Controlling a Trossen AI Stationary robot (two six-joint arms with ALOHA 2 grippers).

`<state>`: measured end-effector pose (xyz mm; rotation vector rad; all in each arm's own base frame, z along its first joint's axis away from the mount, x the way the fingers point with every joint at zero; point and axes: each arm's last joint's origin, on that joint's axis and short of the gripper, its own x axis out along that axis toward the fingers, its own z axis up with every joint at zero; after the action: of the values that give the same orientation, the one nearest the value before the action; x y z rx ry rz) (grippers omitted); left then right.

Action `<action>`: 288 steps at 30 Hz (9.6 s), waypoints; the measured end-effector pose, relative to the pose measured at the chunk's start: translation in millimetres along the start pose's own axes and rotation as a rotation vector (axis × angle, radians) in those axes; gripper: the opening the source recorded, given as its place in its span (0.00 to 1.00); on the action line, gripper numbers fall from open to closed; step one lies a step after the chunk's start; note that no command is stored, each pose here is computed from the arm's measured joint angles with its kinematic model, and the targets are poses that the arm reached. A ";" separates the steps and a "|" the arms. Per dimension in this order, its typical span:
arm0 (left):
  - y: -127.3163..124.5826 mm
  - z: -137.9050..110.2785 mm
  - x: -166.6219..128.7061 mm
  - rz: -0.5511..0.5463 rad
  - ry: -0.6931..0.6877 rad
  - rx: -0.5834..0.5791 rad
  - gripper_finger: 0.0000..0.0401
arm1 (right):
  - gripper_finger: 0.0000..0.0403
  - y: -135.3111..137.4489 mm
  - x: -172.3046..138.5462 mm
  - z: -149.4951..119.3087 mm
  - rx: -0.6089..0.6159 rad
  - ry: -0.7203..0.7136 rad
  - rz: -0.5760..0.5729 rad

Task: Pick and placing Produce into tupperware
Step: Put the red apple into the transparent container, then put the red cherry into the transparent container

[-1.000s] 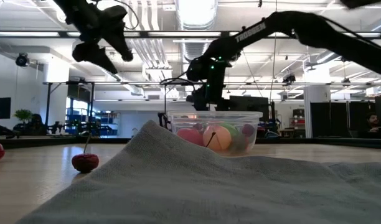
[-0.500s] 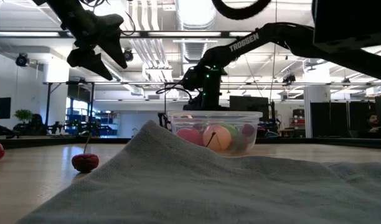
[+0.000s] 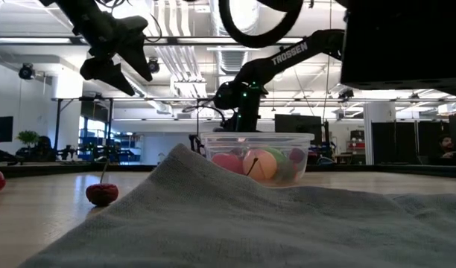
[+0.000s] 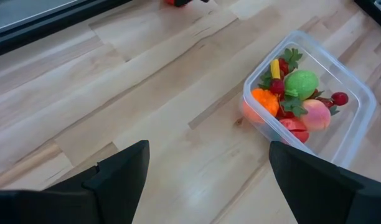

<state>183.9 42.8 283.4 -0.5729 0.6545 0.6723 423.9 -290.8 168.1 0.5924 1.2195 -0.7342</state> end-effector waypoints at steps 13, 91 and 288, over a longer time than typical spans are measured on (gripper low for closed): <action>-0.2 -0.2 0.0 -0.004 0.004 0.004 0.79 | 0.79 0.5 -0.3 0.6 -0.002 -0.005 0.005; 4.3 -28.8 28.1 -0.175 0.148 0.301 0.79 | 0.90 159.4 -147.7 -181.3 -0.216 0.099 -0.033; -117.2 63.4 91.7 -0.405 -0.039 0.422 0.17 | 0.91 59.1 -270.9 -353.5 0.193 -0.442 0.024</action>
<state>345.4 43.3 291.7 -0.2835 0.5991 0.1554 206.2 60.9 343.3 0.5636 0.7373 -0.9124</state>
